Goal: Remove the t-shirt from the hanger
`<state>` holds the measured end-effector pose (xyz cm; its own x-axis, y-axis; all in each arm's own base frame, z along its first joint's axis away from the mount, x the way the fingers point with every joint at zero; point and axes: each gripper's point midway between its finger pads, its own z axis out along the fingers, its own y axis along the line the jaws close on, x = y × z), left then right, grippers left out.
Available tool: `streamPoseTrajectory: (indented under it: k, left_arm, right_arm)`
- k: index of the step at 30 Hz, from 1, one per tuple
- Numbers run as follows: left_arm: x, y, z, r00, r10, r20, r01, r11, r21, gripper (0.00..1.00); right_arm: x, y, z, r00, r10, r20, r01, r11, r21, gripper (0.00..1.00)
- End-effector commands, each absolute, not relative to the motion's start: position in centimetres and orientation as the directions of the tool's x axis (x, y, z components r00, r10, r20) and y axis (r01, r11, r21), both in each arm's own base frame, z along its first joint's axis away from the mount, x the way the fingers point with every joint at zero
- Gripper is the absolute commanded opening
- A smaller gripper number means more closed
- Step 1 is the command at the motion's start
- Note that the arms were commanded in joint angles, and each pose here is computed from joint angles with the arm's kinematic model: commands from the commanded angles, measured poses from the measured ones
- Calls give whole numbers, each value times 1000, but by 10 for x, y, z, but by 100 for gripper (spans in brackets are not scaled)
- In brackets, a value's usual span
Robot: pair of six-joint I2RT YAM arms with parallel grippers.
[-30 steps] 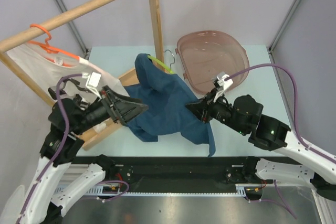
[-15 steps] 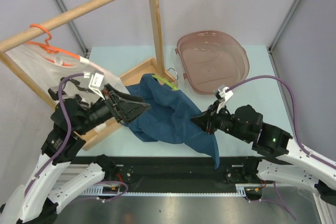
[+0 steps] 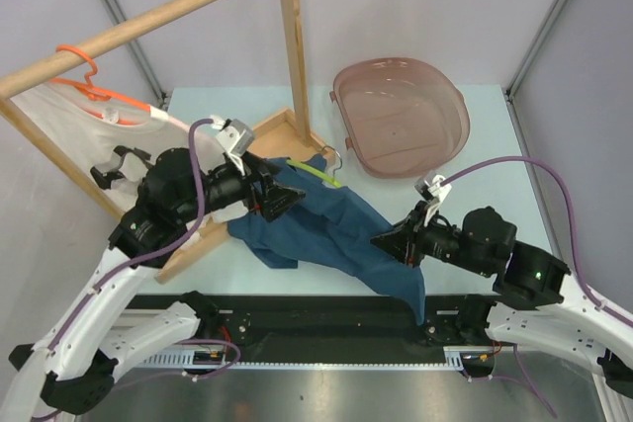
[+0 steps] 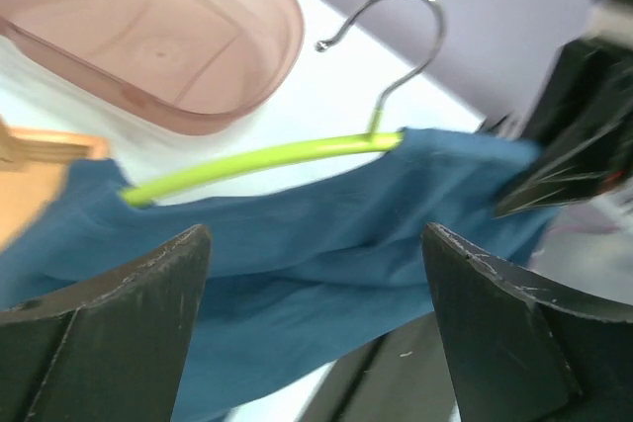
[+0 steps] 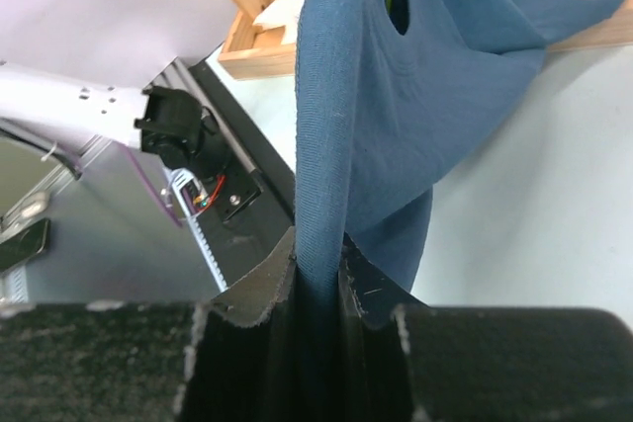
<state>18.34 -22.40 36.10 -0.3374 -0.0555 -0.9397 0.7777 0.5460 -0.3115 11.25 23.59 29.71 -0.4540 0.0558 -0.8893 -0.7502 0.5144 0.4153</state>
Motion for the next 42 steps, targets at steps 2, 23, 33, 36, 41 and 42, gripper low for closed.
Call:
streamPoseTrajectory:
  k: [2, 23, 33, 36, 41, 42]
  left_arm:
    - [184, -227, 376, -105, 118, -987, 882, 470, -37, 90]
    - [186, -261, 338, 163, 217, -962, 962, 182, 204, 64]
    - [233, -243, 318, 81, 260, -962, 877, 441, 193, 14]
    - [242, -235, 321, 67, 234, -970, 836, 517, 183, 0]
    - [246, -228, 338, 94, 170, -981, 798, 576, 176, 0]
    - [249, -226, 337, 92, 164, -982, 788, 591, 172, 0]
  right_arm:
    - [94, 231, 353, -385, 107, -917, -830, 393, 394, 0]
    - [90, 238, 378, -314, 104, -944, -882, 336, 331, 0]
    - [116, 241, 367, -318, 103, -943, -832, 447, 329, 6]
    - [129, 241, 360, -323, 104, -941, -794, 511, 329, 11]
    - [160, 233, 355, -324, 133, -937, -686, 649, 329, 29]
    - [164, 232, 354, -323, 133, -937, -668, 669, 326, 42]
